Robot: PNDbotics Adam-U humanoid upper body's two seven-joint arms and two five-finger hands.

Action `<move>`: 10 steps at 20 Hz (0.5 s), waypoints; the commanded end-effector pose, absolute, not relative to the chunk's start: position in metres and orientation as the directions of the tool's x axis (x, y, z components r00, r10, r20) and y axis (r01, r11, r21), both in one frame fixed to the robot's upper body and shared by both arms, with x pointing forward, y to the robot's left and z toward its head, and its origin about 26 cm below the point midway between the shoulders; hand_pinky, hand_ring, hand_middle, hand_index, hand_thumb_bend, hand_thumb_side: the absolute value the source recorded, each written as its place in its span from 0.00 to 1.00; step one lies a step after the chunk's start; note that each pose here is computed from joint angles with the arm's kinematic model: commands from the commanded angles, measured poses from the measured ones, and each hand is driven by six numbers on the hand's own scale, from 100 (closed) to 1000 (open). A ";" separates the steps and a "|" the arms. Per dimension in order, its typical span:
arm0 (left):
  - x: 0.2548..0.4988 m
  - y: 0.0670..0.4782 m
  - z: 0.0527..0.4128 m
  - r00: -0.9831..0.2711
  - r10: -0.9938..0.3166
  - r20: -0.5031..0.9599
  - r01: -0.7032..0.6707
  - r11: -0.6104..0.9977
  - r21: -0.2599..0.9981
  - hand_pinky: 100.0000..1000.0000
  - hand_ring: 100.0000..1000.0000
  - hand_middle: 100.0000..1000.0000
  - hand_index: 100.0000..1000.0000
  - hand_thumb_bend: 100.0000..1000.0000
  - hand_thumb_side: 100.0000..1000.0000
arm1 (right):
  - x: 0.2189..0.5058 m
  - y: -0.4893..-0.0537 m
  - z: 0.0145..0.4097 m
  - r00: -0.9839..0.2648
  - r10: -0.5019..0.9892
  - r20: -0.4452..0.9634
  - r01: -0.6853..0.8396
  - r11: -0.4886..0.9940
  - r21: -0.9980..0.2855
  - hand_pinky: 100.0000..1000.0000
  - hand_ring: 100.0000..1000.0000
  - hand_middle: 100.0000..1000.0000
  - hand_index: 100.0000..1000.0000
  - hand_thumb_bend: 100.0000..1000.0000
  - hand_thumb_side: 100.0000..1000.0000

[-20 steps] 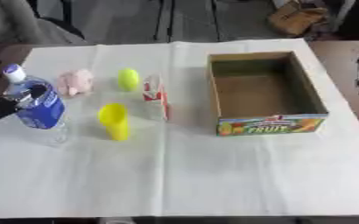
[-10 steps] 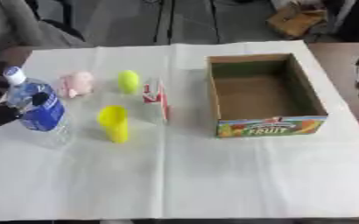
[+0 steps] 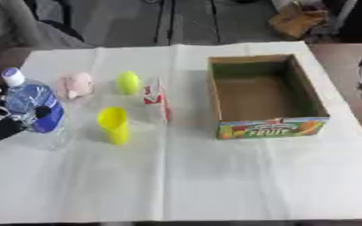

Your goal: Pick up objects on the table and place them in the box.

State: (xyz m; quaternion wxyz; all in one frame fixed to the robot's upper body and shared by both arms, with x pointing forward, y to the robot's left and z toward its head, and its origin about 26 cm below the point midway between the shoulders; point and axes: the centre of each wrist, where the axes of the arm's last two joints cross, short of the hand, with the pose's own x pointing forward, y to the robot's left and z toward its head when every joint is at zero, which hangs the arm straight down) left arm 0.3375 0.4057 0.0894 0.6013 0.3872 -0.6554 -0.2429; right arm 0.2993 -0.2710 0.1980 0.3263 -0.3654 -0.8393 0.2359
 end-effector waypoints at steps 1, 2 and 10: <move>0.342 0.407 0.099 -0.021 -0.803 0.596 -0.255 0.581 0.773 0.61 0.60 0.69 0.89 1.00 0.66 | 0.297 -0.271 0.208 -0.543 0.761 0.354 0.474 0.626 -0.619 0.50 0.60 0.72 0.91 0.00 0.29; 0.343 0.406 0.098 -0.030 -0.798 0.601 -0.264 0.586 0.766 0.61 0.60 0.69 0.89 1.00 0.66 | 0.297 -0.271 0.208 -0.543 0.761 0.355 0.474 0.626 -0.619 0.50 0.60 0.72 0.91 0.00 0.29; 0.347 0.400 0.097 -0.073 -0.787 0.613 -0.318 0.601 0.733 0.58 0.55 0.64 0.87 0.85 0.52 | 0.297 -0.271 0.208 -0.546 0.759 0.354 0.473 0.628 -0.618 0.50 0.60 0.72 0.91 0.00 0.28</move>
